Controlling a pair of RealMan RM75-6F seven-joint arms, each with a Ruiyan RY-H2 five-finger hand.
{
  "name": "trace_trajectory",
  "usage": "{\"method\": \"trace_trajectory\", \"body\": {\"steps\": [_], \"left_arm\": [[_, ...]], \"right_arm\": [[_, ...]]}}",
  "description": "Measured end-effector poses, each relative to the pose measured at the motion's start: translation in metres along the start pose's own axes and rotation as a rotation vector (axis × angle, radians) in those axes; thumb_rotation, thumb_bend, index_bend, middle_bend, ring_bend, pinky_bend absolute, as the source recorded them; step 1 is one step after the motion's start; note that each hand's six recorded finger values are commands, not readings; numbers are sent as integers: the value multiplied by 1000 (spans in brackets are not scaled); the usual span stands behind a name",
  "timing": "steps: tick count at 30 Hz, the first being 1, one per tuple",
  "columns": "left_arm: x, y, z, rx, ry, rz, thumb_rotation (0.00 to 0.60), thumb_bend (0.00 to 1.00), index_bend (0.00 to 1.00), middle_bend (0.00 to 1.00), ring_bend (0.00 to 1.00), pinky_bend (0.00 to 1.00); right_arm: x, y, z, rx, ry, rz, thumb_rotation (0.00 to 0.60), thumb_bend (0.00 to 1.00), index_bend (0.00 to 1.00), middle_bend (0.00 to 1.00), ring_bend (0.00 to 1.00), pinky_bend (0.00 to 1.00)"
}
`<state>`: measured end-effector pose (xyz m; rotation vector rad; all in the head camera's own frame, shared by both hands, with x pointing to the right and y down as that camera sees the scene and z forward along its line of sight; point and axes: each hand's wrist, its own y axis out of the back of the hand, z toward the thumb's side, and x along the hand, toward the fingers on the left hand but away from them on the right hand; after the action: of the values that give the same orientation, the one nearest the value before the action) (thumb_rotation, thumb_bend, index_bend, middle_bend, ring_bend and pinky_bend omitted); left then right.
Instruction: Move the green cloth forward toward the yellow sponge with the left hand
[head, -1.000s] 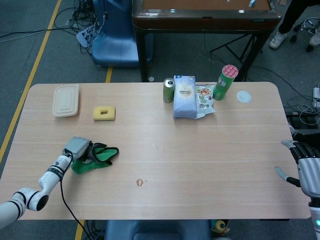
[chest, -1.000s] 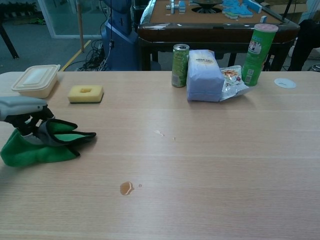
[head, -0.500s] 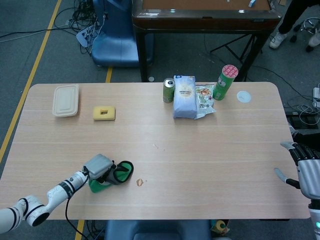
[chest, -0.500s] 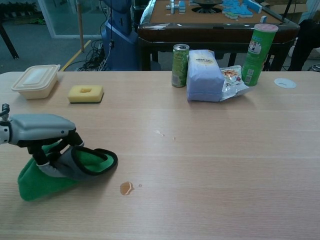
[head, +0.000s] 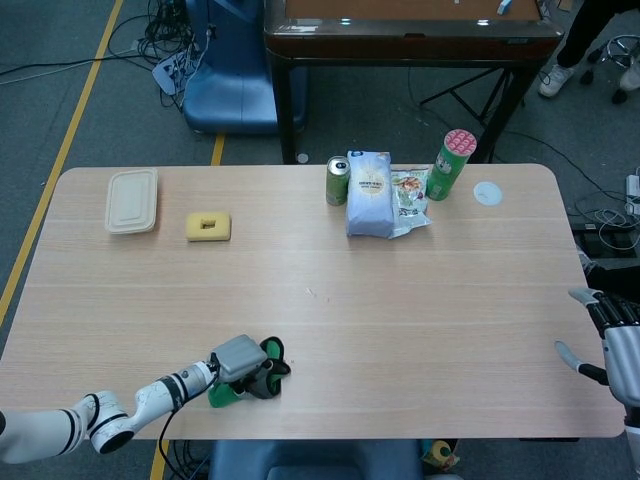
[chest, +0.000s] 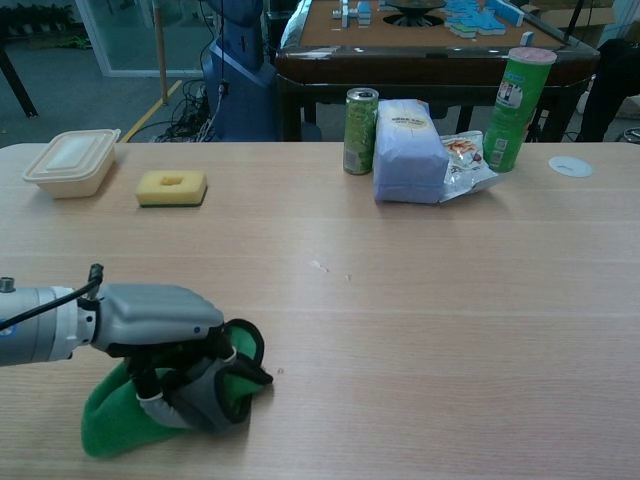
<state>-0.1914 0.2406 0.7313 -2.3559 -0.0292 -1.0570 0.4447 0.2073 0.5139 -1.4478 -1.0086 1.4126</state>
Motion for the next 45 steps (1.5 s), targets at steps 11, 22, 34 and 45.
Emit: {"method": "trace_trajectory", "body": {"steps": [11,22,34,45], "left_arm": [[24,10,32,-39,-92,44,600,227,631,690,674,852],[44,13,13,64,-39,58,600,226,633,690,669,852],[29,39,-53,127,148,142,600,227,633,690,668,852],[22,25,-28,60,72,103,600,226,634,690,670,852]], "right_arm": [[3,0,-4,0,-13,0,600,261,237,282,239,311],[3,1,-8,0,-21,-3,600,261,237,282,239,311],[1,0,-7,-4,-13,-5,600,261,237,282,239,311],[1,1,-3,-4,-5,-8,600,261,238,282,239,311]]}}
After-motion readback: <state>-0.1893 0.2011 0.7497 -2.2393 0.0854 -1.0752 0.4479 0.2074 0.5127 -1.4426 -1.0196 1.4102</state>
